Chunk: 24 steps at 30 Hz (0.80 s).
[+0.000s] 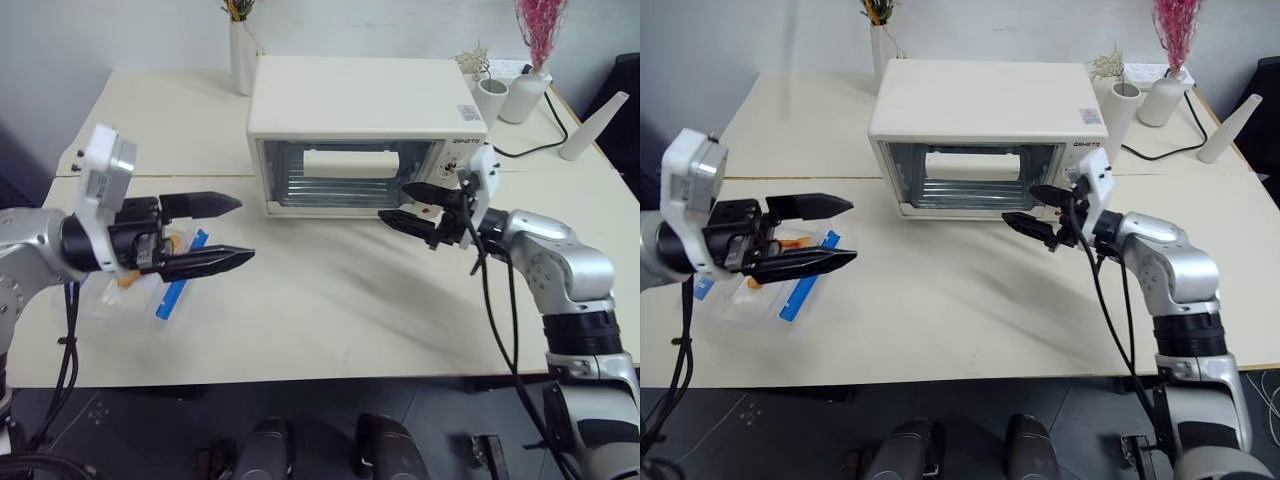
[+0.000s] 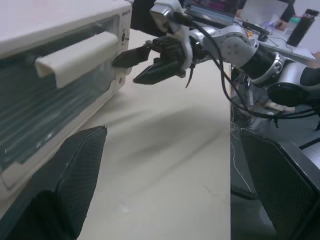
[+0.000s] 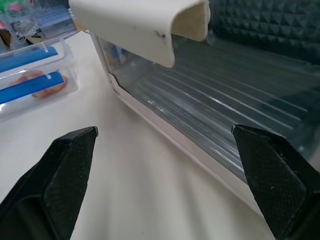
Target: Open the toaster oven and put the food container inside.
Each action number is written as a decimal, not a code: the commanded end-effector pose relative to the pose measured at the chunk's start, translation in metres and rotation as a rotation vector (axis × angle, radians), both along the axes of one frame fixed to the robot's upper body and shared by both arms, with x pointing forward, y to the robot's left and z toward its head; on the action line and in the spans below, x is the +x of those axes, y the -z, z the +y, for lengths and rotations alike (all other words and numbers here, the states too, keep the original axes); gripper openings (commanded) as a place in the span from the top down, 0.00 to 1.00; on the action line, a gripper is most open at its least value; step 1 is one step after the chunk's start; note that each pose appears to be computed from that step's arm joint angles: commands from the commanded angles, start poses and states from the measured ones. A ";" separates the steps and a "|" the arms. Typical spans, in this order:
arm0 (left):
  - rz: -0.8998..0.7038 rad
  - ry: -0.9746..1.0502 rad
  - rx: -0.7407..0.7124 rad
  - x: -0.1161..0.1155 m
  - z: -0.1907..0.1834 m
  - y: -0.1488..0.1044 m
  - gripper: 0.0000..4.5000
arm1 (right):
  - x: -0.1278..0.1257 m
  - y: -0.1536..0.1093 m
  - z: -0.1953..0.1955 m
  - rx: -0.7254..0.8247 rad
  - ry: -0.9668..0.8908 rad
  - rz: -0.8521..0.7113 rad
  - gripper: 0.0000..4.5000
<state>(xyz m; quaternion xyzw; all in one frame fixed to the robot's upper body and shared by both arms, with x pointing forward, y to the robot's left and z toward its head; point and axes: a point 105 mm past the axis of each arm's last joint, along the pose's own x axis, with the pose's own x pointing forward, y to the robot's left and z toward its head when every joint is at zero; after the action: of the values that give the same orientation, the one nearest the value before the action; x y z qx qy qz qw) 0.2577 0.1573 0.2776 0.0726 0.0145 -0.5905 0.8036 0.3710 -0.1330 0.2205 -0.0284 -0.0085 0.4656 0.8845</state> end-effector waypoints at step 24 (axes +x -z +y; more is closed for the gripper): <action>-0.112 0.023 -0.161 0.032 -0.005 -0.050 0.09 | -0.061 -0.025 0.041 0.040 -0.309 -0.149 0.00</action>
<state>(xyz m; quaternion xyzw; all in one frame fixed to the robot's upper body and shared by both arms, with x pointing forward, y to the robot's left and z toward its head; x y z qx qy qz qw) 0.2936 0.1457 0.3073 0.0483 -0.0436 -0.5957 0.8005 0.3212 -0.0964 0.2292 -0.0336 -0.0466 0.5792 0.8132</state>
